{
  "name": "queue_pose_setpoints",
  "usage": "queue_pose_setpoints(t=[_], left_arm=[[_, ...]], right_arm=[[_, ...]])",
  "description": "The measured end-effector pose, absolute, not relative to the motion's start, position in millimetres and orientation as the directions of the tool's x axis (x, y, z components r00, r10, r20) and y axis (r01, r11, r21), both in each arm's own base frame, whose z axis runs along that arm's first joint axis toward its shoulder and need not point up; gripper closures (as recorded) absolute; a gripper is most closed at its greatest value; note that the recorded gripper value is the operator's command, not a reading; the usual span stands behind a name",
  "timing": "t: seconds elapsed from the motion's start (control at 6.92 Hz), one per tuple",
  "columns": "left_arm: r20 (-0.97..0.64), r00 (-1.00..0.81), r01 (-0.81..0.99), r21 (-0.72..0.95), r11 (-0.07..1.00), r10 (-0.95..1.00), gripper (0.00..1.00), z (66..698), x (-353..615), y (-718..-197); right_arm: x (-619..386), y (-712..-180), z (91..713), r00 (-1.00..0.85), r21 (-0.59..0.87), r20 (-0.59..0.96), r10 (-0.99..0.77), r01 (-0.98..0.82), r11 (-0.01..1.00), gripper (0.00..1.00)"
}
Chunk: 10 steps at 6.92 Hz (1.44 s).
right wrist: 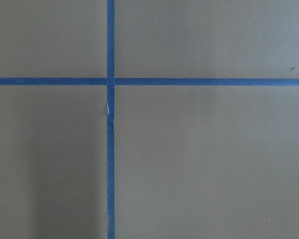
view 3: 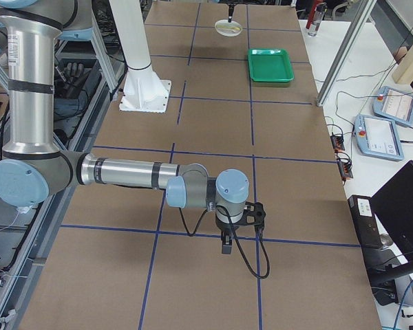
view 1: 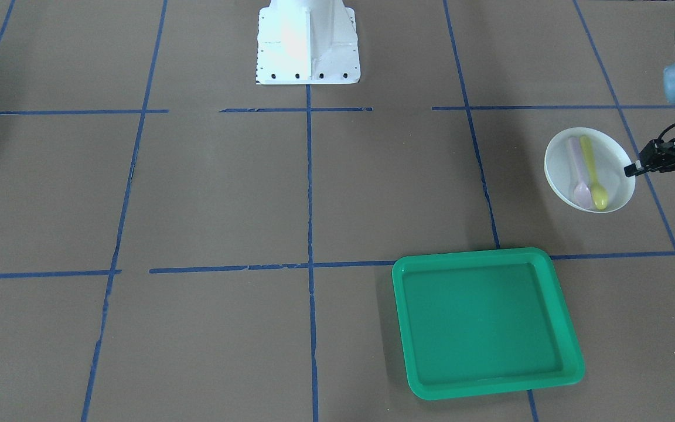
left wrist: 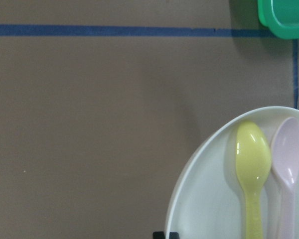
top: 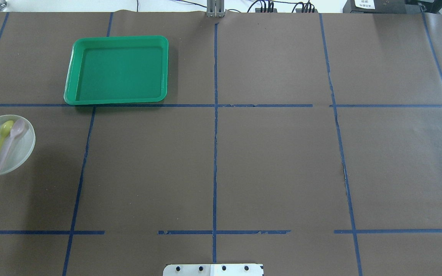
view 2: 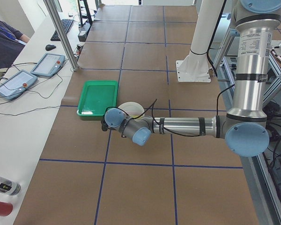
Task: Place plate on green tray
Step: 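Lift the plate with the left gripper and carry it over the green tray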
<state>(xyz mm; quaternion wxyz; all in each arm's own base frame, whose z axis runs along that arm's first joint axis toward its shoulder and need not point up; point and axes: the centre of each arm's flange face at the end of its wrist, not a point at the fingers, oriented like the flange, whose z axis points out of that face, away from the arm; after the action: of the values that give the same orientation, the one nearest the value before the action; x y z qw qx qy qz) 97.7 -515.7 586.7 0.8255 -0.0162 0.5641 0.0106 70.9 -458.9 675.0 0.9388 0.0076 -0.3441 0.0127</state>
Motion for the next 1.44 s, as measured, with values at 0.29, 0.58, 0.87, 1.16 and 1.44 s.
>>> queue_pose_setpoints(t=[0.29,0.58,0.87,1.16,1.44], left_arm=[[-0.920,0.346,0.068,-0.171,0.983,-0.184,1.00,527.2,116.7,-576.3],[-0.890,0.366,0.146,-0.232,0.962,-0.271,1.00,488.5,153.2,-628.7],[-0.886,0.362,0.204,-0.228,0.952,-0.290,1.00,482.7,196.8,-649.5],[-0.879,0.325,0.307,-0.252,0.918,-0.350,1.00,479.7,251.6,-653.2],[-0.865,0.276,0.379,-0.303,0.874,-0.419,1.00,479.4,310.3,-652.8]], right_arm=[[70.9,-458.8,675.3,0.763,0.005,0.646,0.019,-0.029,1.000,0.00],[70.9,-458.4,675.6,0.763,0.004,0.646,0.020,-0.029,1.000,0.00],[70.9,-458.3,675.7,0.763,0.004,0.646,0.019,-0.029,1.000,0.00],[70.9,-458.4,676.0,0.763,0.003,0.646,0.020,-0.029,1.000,0.00],[70.9,-458.1,676.2,0.763,0.003,0.646,0.020,-0.029,1.000,0.00]])
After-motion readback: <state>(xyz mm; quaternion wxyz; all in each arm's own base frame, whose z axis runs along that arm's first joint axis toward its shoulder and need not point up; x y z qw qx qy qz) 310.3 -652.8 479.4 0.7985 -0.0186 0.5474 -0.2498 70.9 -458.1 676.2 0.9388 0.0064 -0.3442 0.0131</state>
